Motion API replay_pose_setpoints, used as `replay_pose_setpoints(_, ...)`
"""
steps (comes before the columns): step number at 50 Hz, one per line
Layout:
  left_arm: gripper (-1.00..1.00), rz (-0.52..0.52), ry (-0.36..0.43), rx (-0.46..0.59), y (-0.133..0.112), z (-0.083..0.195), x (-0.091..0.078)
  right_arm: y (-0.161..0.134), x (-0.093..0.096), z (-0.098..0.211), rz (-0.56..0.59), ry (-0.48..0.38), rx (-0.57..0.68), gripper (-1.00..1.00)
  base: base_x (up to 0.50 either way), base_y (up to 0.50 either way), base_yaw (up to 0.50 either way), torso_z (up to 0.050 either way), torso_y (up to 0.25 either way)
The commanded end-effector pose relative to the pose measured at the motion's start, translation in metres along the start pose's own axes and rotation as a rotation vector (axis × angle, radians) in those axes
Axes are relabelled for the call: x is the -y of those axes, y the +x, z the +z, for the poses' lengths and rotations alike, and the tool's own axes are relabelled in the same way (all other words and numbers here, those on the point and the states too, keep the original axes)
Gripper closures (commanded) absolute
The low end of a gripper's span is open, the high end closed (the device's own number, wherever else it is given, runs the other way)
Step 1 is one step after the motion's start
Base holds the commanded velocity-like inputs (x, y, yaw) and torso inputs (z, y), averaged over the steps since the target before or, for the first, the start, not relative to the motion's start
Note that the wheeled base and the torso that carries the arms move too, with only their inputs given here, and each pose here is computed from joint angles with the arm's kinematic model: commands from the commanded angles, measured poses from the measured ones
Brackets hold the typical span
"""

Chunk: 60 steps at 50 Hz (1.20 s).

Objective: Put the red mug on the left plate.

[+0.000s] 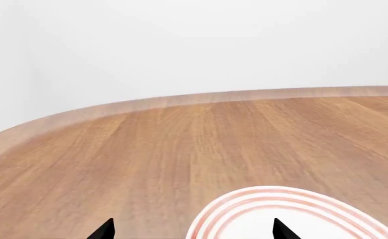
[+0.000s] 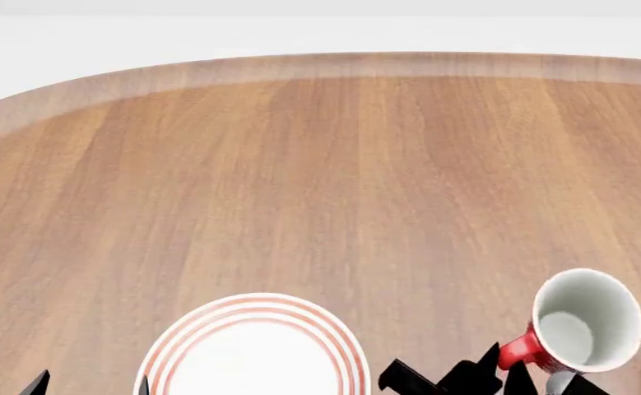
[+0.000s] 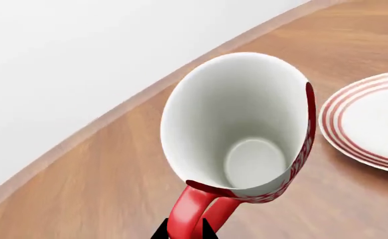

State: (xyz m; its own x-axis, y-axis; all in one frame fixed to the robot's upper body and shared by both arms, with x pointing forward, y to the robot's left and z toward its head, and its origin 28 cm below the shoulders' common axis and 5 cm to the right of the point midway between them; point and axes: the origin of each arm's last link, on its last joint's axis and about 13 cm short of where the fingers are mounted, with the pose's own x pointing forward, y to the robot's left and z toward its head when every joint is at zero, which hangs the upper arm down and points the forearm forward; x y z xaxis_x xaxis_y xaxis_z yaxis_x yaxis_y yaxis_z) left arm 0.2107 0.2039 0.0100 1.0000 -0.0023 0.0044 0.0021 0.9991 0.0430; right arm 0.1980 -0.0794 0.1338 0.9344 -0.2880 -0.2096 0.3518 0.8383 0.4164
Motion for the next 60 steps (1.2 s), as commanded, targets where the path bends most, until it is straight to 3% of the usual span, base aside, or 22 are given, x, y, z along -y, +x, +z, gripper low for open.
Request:
replay_pose_setpoints(1,-1.0,0.0,-0.002,-0.002,0.001,-0.001,0.0,-0.006,-0.007,-0.01,0.143,-0.102,0.01,1.0,0.0,0.0,0.0,0.0,0.0)
replay_pose_setpoints(23,-1.0,0.003,0.0,-0.001,0.0,0.0,0.0,0.021,-0.022,-0.028,0.352,-0.241,-0.075,1.0,0.0,0.0,0.0,0.0,0.0)
replay_pose_setpoints(36,-1.0,0.003,0.003,0.0,0.0,0.0,0.0,0.033,-0.02,-0.033,0.444,-0.379,-0.079,1.0,0.0,0.0,0.0,0.0,0.0)
replay_pose_setpoints(60,-1.0,0.005,0.001,-0.003,0.001,-0.001,0.0,0.053,-0.011,-0.06,0.581,-0.474,-0.183,1.0,0.0,0.0,0.0,0.0,0.0)
